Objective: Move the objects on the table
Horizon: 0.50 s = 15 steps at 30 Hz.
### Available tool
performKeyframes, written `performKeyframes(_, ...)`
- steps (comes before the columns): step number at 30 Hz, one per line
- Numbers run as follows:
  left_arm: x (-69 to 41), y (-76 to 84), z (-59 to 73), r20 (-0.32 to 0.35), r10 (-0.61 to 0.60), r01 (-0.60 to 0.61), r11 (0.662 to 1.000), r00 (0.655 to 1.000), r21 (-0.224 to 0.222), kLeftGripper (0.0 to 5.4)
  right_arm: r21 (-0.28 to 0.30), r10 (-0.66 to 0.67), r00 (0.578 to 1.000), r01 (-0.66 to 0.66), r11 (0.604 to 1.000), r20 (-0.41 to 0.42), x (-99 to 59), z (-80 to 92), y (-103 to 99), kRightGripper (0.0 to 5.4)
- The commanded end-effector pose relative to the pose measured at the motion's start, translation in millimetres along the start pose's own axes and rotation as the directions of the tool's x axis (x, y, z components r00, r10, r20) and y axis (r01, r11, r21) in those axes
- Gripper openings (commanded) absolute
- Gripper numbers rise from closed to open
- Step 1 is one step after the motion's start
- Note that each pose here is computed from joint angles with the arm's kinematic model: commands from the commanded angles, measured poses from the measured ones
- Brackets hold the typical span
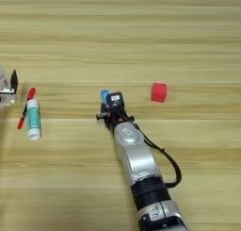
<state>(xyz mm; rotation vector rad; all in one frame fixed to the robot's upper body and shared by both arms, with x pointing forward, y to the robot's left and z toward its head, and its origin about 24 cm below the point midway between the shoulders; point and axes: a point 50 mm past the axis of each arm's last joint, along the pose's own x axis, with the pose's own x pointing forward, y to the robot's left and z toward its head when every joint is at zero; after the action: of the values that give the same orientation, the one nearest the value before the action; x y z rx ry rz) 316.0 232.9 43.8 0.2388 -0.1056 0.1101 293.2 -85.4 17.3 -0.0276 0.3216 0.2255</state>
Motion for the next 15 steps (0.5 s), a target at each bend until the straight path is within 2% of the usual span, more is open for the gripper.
performKeyframes(1,2.2,-1.2,3.4,0.014,0.003,-0.003,1.000,1.000,0.000,5.40,0.003,-0.055,0.993,0.056,0.998,-0.108,-4.6,-23.7,-10.9,1.41)
performKeyframes(11,2.5,-1.5,4.0,0.016,0.002,-0.002,1.000,1.000,0.000,5.40,0.000,-0.040,0.993,0.040,0.999,-0.110,-4.1,-23.6,-9.2,1.41)
performKeyframes(12,2.5,-1.6,4.1,0.016,0.002,-0.002,1.000,1.000,0.000,5.40,-0.002,-0.037,0.993,0.037,0.999,-0.109,-4.0,-23.5,-8.7,1.70)
performKeyframes(15,2.4,-1.6,4.0,0.016,0.002,-0.002,1.000,1.000,-0.001,5.40,-0.019,-0.043,0.995,0.041,0.999,-0.087,-3.7,-21.0,-8.5,2.03)
